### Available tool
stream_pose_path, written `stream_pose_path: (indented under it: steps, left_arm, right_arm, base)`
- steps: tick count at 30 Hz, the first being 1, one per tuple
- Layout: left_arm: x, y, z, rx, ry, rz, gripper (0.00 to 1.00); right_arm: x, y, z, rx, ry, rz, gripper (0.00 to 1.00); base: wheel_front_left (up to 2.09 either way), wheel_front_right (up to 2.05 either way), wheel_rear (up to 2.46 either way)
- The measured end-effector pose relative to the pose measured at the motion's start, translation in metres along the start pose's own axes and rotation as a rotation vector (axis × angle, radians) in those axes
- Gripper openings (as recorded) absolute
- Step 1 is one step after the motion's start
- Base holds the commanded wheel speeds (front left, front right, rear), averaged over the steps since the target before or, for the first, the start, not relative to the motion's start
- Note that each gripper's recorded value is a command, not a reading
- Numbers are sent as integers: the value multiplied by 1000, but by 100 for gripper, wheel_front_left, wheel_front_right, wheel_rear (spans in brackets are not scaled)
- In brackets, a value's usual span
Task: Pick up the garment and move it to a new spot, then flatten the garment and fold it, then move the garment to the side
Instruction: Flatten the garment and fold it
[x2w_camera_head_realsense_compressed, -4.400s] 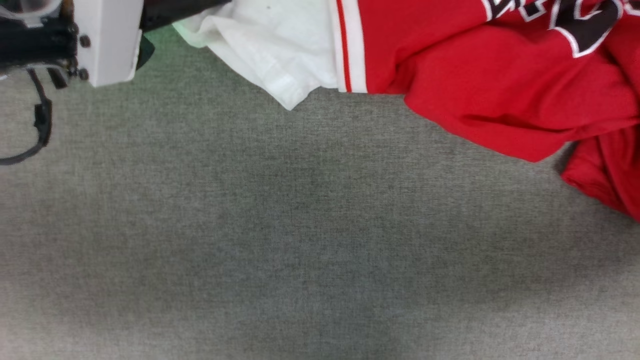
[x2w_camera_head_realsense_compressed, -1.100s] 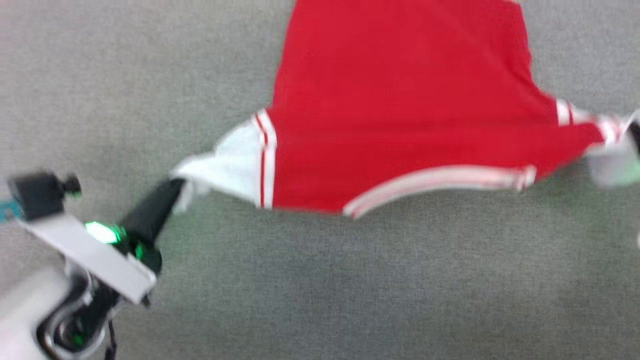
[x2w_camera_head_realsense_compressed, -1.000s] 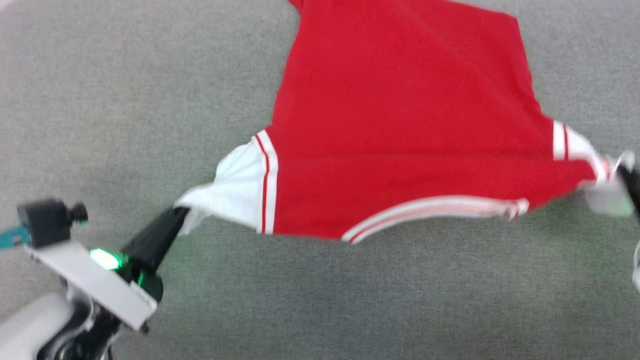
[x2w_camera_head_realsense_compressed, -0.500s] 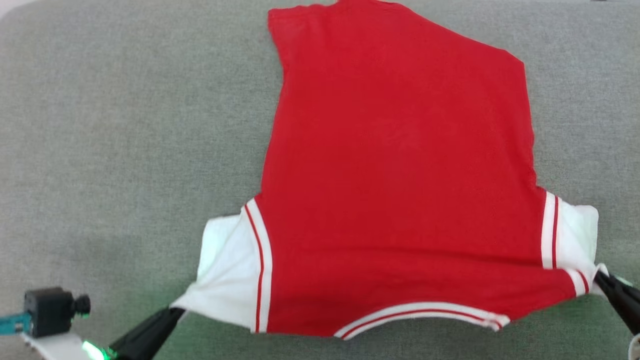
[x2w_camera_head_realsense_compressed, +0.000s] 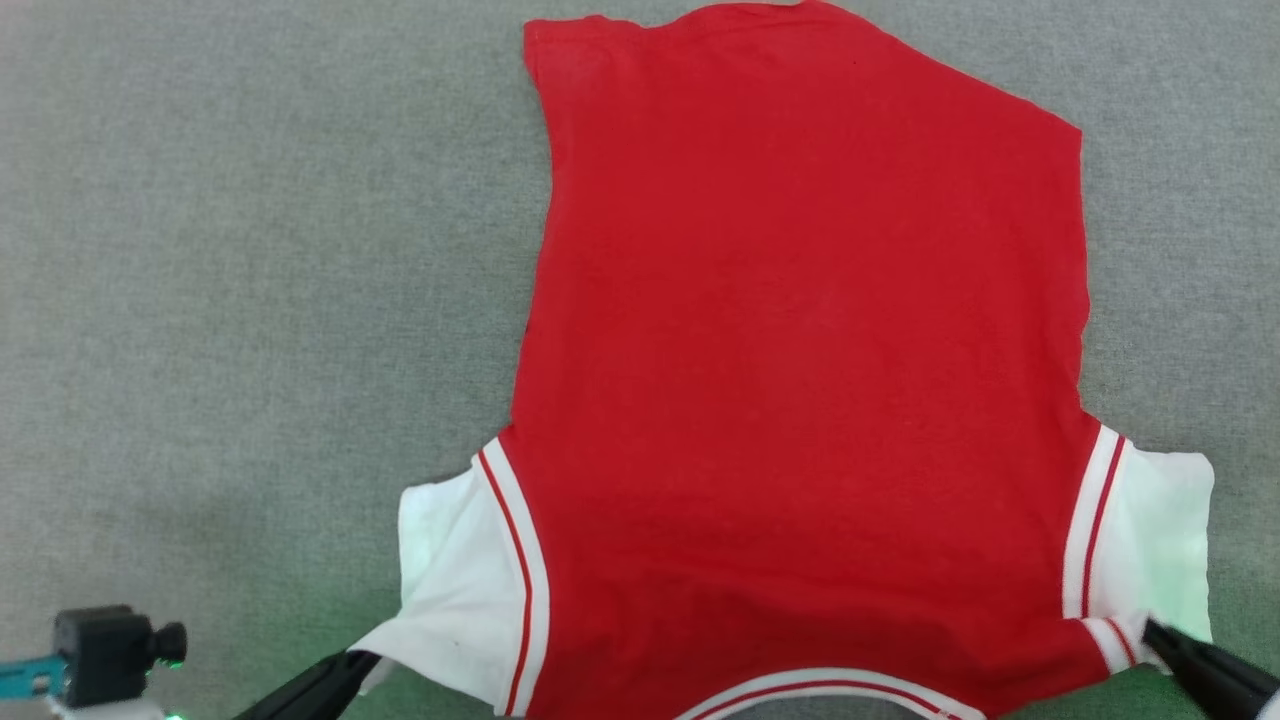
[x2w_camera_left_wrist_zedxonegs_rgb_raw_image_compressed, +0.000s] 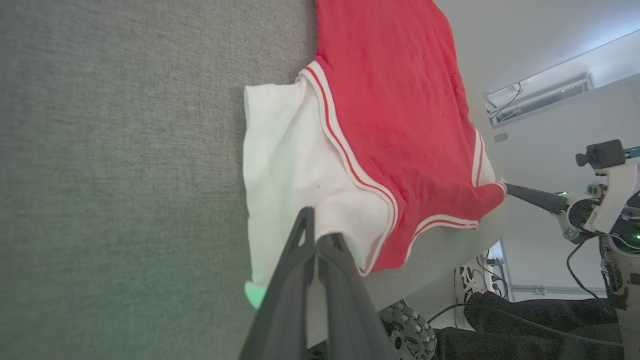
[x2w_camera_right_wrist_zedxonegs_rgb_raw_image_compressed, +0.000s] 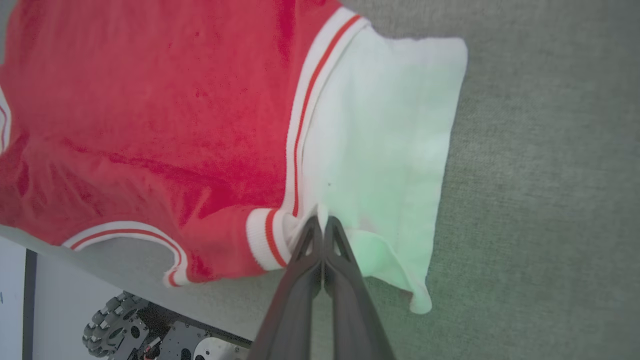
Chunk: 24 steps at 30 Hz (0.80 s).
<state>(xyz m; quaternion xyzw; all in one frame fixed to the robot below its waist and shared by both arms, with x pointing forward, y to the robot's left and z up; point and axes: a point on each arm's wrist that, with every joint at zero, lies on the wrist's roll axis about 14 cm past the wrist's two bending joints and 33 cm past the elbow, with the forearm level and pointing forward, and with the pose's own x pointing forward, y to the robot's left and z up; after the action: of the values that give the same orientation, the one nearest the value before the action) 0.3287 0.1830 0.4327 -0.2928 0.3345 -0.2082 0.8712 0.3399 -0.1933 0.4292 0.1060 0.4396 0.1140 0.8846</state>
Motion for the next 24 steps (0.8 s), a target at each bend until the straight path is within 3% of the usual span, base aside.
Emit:
stream_pose_path:
  steps: [10,23,24]
  left_arm:
    - [24,14,-15,-30,34,22,0]
    - [41,25,-31,-40,68,43,0]
    - [41,25,-32,-40,69,42,0]
  right_arm:
    - [37,8,-48,16,160,49,0]
    - [65,2,-62,-38,168,51,0]
    - [65,2,-61,-45,158,50,5]
  base:
    - [0,0,0]
    - [0,0,0]
    - [0,0,0]
